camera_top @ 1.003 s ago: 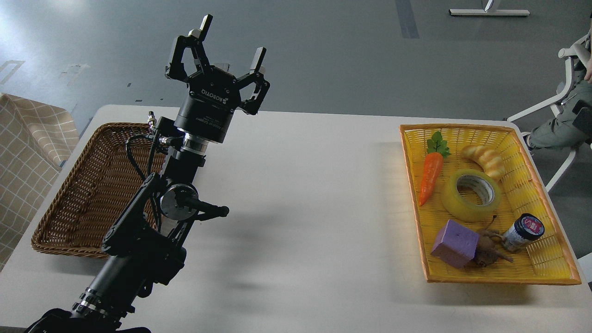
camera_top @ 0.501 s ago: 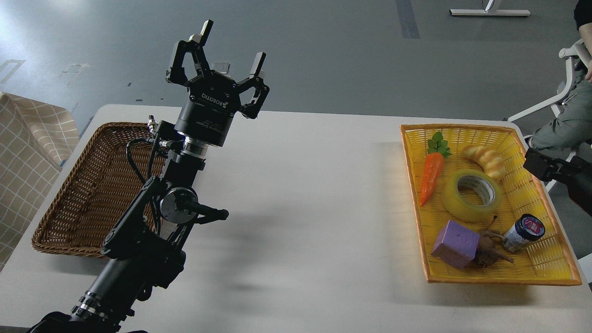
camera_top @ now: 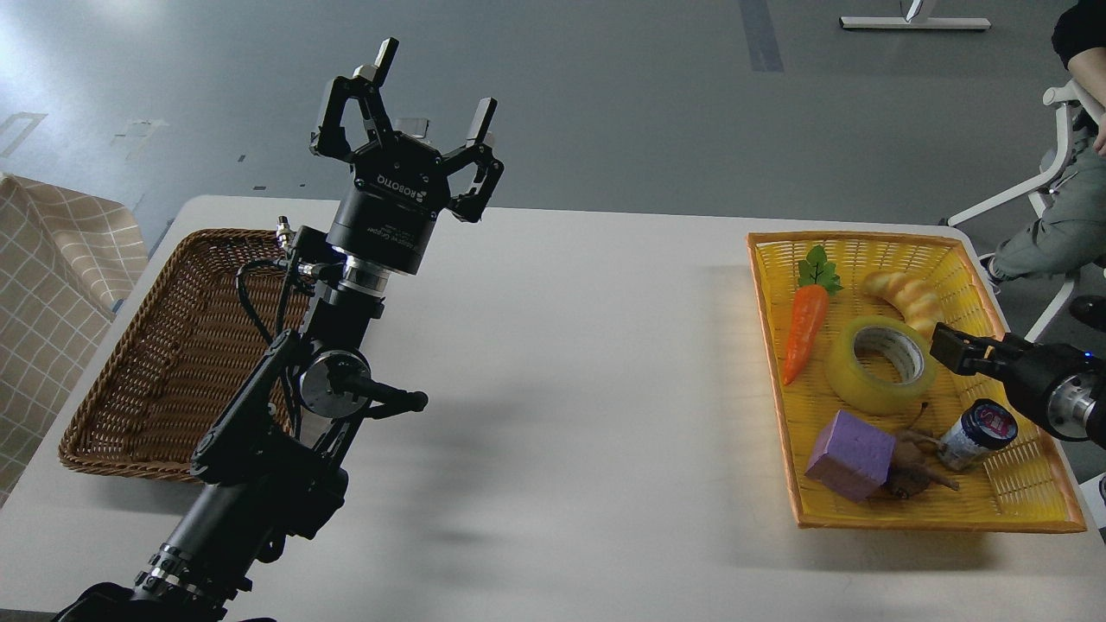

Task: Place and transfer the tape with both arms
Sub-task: 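Lower the right gripper into the orange tray toward the yellow tape roll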

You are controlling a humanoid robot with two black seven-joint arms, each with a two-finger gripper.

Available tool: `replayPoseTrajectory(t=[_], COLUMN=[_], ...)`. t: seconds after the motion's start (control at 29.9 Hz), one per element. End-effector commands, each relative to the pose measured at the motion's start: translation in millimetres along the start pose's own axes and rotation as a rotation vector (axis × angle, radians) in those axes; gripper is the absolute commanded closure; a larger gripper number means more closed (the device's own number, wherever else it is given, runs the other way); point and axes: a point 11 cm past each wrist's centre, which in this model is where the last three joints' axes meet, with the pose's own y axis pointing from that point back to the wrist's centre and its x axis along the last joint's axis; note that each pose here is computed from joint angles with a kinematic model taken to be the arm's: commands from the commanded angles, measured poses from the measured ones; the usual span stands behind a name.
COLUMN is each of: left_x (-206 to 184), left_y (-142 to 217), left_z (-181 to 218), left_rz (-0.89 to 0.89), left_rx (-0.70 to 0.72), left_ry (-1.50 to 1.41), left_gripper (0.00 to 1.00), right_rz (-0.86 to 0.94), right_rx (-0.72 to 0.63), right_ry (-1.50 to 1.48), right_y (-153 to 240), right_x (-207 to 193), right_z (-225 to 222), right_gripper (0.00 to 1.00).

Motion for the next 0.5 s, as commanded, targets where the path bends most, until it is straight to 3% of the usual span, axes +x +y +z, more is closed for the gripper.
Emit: replayPoseTrajectory(t=[0.0, 0.47], left_x=[0.1, 0.9], left_y=[0.0, -0.3], left_z=[0.5, 2.2], left_rz=[0.000, -0.001], left_rx=[-0.001, -0.001], left_ry=[-0.001, -0.006], left_gripper=[0.02, 0.02], right_rz=[-0.030, -0.057], right_rx=[0.003, 0.002], right_ry=[0.023, 0.074], right_y=[-8.4, -25.4], right_x=[-4.0, 4.1], right_z=[-2.9, -10.1], right_gripper=[0.22, 0.22])
